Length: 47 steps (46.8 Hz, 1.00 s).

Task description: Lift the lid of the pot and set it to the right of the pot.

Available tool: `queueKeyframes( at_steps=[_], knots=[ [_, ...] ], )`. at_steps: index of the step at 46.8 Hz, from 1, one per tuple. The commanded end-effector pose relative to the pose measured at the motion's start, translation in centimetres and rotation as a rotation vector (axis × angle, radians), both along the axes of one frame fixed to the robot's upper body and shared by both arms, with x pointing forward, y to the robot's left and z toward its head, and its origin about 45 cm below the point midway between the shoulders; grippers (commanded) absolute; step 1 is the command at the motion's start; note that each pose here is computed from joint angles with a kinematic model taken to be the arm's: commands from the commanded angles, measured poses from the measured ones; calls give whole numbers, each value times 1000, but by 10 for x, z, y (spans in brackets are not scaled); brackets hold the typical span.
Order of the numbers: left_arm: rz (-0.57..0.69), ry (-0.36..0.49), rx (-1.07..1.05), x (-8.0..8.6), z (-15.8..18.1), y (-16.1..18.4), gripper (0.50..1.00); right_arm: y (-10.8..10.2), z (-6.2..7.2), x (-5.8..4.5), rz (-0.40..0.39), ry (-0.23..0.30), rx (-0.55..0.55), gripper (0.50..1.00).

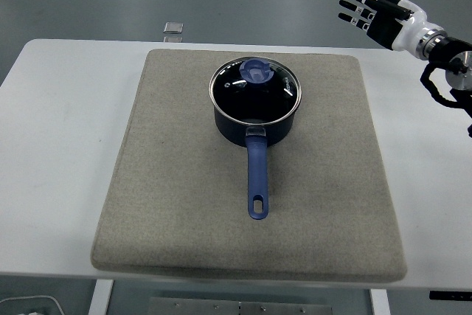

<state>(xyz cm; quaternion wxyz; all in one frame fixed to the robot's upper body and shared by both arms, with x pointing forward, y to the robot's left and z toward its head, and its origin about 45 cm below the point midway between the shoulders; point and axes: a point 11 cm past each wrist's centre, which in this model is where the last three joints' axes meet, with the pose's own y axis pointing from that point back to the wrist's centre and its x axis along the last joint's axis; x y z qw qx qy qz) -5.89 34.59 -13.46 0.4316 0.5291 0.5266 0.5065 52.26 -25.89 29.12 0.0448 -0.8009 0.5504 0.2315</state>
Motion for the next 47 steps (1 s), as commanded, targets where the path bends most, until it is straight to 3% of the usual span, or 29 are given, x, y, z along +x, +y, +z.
queueKeyframes(
  at_steps=[1, 22, 47],
  knots=[
    [1, 1, 0, -1, 0, 0, 1000, 1, 1, 0, 1, -1, 0, 917],
    [-3, -10, -6, 6, -1, -2, 1000, -1, -2, 0, -1, 1, -28, 917],
    [-3, -10, -5, 6, -1, -1, 1000, -12, 8, 0, 23, -35, -94, 917]
  ],
)
